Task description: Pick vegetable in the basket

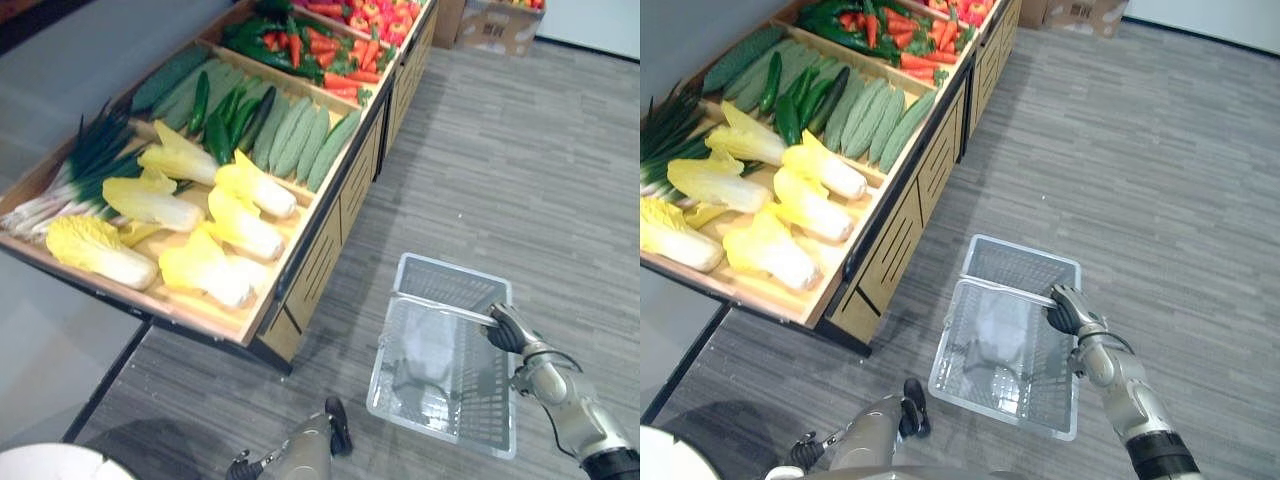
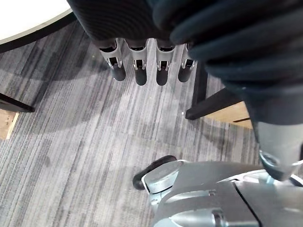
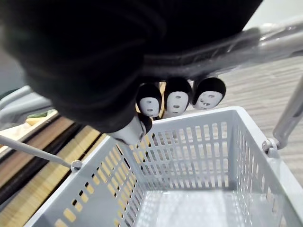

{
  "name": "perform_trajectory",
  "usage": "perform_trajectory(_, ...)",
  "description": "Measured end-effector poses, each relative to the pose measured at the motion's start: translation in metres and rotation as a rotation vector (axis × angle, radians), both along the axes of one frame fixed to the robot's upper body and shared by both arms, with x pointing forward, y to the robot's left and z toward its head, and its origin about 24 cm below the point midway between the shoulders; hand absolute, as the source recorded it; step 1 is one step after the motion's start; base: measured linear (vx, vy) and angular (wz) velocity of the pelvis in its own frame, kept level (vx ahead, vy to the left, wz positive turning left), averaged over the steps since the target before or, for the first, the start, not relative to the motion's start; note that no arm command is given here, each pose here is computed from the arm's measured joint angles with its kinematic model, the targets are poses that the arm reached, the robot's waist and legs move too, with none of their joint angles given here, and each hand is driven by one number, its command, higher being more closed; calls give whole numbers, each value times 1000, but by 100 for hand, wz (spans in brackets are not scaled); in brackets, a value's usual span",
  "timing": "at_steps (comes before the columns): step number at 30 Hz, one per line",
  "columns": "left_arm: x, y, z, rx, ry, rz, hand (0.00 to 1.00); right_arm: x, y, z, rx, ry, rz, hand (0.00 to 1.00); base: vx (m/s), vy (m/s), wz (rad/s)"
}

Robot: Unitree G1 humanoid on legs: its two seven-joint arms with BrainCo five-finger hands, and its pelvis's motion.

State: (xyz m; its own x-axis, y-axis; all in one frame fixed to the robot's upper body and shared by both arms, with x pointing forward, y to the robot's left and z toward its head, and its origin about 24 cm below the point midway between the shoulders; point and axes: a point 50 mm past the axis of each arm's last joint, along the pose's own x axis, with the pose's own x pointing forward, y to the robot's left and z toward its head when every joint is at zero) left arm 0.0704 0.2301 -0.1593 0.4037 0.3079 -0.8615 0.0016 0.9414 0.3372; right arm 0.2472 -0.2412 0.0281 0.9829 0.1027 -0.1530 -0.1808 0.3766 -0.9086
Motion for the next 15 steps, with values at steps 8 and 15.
perform_trajectory(8, -6, 11, 1, 44, 50, -47, 0, -19, 5, -40, 27, 140, -51, 100, 400, 85, 46)
perform_trajectory(15, 17, 6, 7, 23, -67, 23, 0, -50, -92, -61, 44, 235, -536, 100, 354, -178, 127)
